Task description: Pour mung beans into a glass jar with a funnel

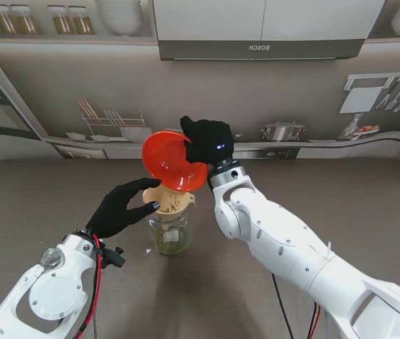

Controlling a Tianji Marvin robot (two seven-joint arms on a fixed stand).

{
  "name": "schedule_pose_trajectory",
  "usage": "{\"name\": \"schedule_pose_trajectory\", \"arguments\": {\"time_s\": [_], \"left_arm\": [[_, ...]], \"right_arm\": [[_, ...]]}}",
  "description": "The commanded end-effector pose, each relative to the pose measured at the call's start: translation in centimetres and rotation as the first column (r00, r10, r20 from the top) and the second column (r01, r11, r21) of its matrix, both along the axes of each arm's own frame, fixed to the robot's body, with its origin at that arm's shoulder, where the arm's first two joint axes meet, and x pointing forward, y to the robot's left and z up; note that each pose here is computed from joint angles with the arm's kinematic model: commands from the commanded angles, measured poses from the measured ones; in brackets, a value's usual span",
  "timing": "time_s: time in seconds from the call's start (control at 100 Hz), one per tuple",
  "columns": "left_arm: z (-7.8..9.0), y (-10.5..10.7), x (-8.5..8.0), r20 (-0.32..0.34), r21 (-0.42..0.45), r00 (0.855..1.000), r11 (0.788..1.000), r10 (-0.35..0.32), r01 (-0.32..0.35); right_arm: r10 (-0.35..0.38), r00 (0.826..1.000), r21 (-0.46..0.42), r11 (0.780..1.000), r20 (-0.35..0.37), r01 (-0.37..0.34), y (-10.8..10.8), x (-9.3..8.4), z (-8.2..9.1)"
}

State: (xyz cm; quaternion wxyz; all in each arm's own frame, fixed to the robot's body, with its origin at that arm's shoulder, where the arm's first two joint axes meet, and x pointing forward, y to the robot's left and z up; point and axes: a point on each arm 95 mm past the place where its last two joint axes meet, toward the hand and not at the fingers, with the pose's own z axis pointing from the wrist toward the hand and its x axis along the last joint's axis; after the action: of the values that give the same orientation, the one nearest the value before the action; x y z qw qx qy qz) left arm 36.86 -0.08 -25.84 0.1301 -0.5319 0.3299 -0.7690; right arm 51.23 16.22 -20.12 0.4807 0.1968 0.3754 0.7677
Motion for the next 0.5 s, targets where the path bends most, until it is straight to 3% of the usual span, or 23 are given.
{"name": "schedule_pose_trajectory", "arguments": {"time_s": [0.0,0.21,0.49], "left_arm": [[-0.07,-0.25,-0.07,-0.01,0.001,1.0,1.0,-0.013,0.013],[-0.08,-0.2,-0.09,-0.009,0.0,1.0,1.0,-0.011,0.011],[-0.08,-0.19,-0.1,-0.009,-0.001,1.0,1.0,-0.009,0.009]], "right_arm": [[0.011,1.0,-0.006,1.0,0.02,-0.011,0.27,-0.09,0.48],[0.014,1.0,-0.017,1.0,0.025,-0.013,0.38,-0.12,0.43],[0.009,1.0,0.05,0.999,-0.027,-0.008,0.29,-0.1,0.81]]}}
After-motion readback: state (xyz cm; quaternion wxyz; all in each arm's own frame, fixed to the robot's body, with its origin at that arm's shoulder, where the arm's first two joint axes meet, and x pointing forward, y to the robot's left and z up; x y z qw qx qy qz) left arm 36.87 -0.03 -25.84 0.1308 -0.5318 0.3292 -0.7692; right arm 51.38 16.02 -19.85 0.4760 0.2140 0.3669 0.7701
